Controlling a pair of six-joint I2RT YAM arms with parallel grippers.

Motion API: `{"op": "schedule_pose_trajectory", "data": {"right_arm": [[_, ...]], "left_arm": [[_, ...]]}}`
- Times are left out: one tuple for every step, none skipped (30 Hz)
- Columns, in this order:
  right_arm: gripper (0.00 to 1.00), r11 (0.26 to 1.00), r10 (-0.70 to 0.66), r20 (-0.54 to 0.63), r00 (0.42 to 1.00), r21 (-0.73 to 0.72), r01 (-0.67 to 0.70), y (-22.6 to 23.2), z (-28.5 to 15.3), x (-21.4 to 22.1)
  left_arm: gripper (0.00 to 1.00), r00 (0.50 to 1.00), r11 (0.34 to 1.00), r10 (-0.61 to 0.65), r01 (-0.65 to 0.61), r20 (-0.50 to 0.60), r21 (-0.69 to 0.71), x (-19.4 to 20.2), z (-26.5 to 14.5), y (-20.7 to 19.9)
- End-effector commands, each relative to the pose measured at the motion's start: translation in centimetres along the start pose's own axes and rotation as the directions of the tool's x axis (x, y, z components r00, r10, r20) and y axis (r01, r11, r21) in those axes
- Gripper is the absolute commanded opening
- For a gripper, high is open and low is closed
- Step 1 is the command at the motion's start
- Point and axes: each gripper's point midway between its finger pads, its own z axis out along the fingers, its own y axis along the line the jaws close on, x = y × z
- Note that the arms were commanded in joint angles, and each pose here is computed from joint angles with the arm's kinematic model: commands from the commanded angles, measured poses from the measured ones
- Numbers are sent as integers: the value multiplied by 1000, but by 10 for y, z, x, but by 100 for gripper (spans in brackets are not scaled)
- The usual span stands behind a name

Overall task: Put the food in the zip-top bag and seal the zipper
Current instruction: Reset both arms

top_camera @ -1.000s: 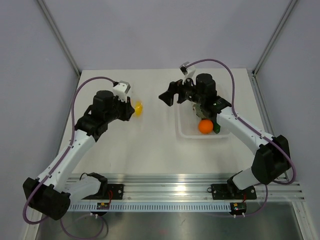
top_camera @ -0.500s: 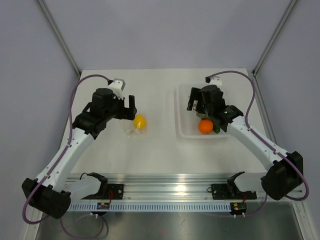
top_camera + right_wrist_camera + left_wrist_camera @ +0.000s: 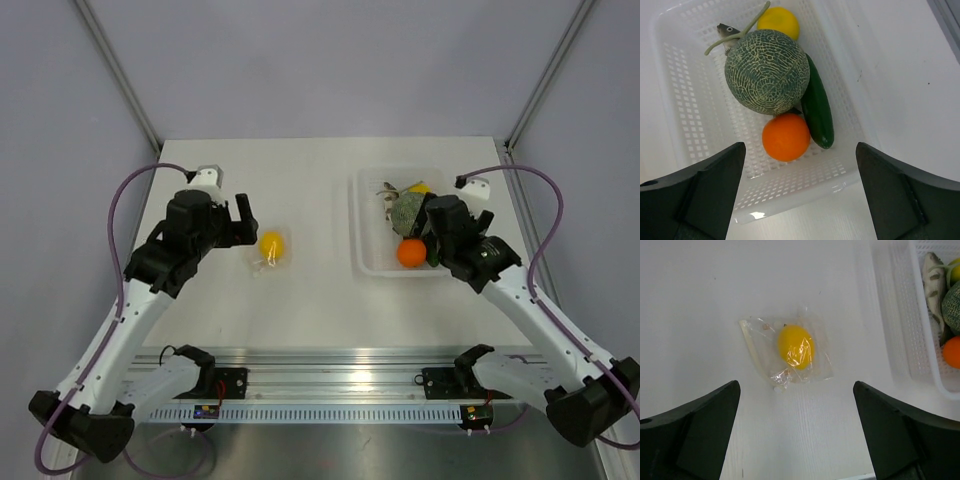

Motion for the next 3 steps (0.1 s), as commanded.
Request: {"op": "schedule_pose_trajectory", "data": {"right_arm": [[100, 997, 41, 20, 999, 59, -42, -17, -3, 3], [99, 997, 49, 26, 998, 60, -51, -19, -5, 2], [100, 997, 46, 22, 999, 68, -47, -22, -6, 4]], "left_arm": [[99, 1000, 999, -28, 28, -10, -18, 6, 2, 3], [99, 1000, 999, -31, 31, -1, -10, 4, 3, 2], [99, 999, 999, -32, 32, -3, -6, 4, 5, 1]]}}
